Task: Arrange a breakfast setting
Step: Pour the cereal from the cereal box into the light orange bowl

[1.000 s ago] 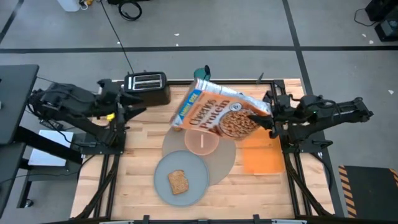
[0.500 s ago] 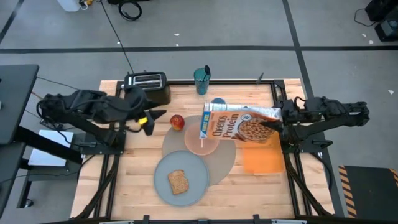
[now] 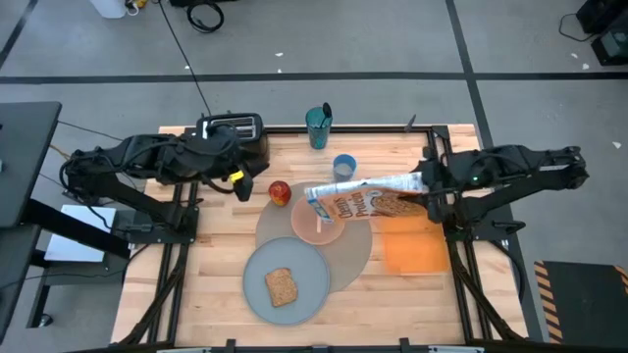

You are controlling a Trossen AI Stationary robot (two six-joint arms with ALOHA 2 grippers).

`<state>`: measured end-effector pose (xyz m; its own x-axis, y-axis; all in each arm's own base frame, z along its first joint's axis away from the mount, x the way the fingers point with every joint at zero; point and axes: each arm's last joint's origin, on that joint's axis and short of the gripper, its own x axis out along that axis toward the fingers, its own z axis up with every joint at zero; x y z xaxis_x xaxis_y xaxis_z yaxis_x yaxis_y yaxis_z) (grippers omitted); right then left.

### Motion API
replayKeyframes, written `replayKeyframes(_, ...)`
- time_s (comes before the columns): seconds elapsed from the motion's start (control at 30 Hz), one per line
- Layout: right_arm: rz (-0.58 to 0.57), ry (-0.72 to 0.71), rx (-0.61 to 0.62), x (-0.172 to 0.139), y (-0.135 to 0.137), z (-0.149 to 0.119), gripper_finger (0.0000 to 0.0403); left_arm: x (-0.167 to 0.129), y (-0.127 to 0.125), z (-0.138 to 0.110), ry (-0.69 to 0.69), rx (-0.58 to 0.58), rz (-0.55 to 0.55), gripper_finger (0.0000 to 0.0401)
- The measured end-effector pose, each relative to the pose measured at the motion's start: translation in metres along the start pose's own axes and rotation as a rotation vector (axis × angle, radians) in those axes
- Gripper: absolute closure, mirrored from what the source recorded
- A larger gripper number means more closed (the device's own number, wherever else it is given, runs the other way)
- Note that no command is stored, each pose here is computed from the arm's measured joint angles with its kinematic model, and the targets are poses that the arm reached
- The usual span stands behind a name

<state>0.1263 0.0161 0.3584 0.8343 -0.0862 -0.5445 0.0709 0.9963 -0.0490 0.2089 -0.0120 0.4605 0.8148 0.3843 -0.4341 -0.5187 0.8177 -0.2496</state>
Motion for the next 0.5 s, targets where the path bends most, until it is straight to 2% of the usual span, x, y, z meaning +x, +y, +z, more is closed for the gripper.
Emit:
replayKeyframes(0.3, -0.004, 0.042, -0.123, 0.019, 0.009, 0.044, 0.0172, -0.002, 0.001, -0.002, 0.022, 0.066, -0.008, 0.0209)
replayKeyframes(0.5, -0.003, 0.132, -0.222, 0.037, 0.015, 0.057, 0.0172, -0.005, 0.004, -0.007, 0.089, 0.102, -0.018, 0.0209)
